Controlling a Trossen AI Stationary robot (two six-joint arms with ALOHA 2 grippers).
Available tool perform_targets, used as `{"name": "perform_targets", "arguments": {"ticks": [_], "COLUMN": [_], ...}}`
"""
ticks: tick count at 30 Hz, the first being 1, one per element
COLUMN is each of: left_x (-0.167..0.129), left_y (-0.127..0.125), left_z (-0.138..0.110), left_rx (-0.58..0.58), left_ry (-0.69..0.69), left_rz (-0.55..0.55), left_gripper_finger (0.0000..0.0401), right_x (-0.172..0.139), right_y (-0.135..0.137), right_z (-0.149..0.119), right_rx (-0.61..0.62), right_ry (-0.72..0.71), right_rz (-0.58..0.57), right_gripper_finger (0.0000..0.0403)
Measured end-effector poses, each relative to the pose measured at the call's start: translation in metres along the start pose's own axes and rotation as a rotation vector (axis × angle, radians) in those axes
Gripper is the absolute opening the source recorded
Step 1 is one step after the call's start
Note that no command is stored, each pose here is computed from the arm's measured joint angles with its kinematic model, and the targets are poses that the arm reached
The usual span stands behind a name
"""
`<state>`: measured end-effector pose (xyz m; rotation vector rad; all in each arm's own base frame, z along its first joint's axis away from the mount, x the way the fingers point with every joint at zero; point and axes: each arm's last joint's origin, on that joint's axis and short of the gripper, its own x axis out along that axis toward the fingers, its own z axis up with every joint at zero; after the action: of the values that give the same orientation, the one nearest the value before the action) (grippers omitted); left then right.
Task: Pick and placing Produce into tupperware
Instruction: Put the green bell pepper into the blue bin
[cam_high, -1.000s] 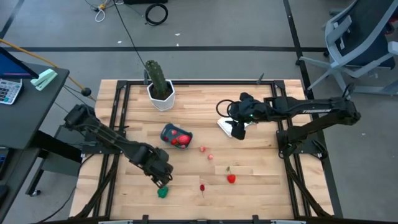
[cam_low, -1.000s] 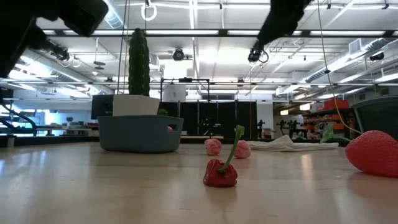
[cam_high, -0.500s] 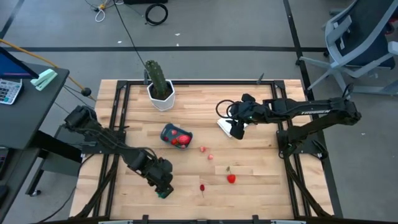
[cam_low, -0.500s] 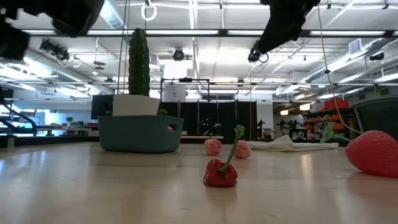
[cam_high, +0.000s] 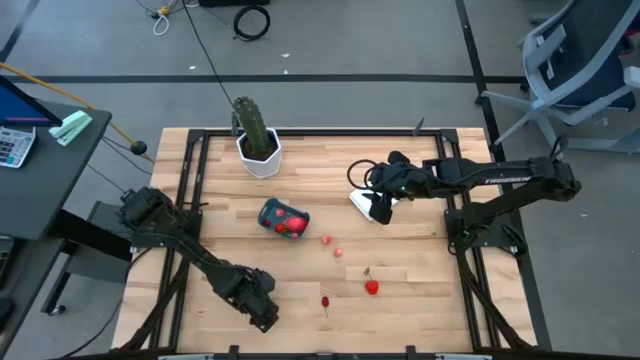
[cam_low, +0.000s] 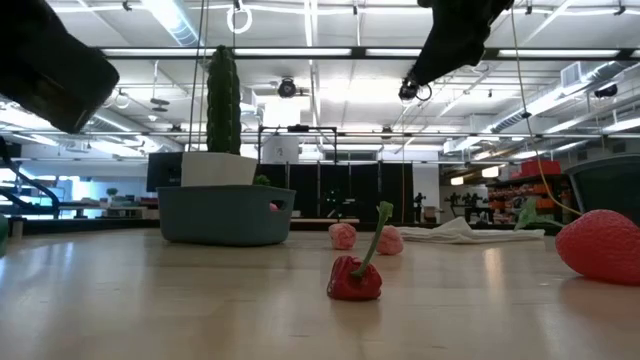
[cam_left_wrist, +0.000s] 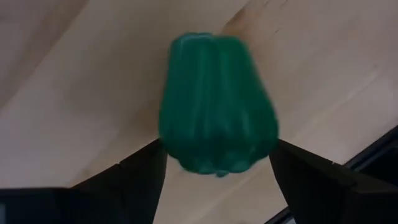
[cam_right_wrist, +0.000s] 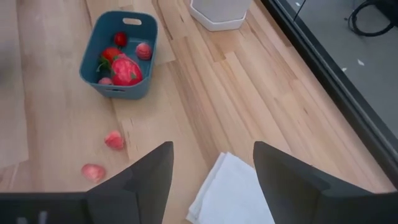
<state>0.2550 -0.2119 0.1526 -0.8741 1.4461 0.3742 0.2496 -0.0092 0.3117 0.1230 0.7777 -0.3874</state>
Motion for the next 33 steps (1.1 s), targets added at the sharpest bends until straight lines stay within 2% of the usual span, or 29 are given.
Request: {"name": "perform_targets", "arguments": {"ticks": [18, 26, 33], "left_x": [-0.003, -0.003, -0.002], "left_y": [0.000, -0.006, -0.007], "left_z": [0.027, 0.024, 0.018], "left_rx": [-0.044, -0.053, -0.037], "left_ry": [-0.068, -0.068, -0.073], "left_rz": [-0.030, -0.082, -0.081], "left_gripper_finger": [0.0289, 0.0289, 0.0289], "right_x": [0.000, 0.000, 0.000], "right_y": [0.001, 0.001, 0.001], "right_z": [0.000, 0.000, 0.000], "right_rx": [0.007, 0.004, 0.004], "right_ry": [0.007, 0.007, 0.007], "right_rz": [0.024, 0.024, 0.024], "right_gripper_finger": [0.0230, 0.0230, 0.0230]}}
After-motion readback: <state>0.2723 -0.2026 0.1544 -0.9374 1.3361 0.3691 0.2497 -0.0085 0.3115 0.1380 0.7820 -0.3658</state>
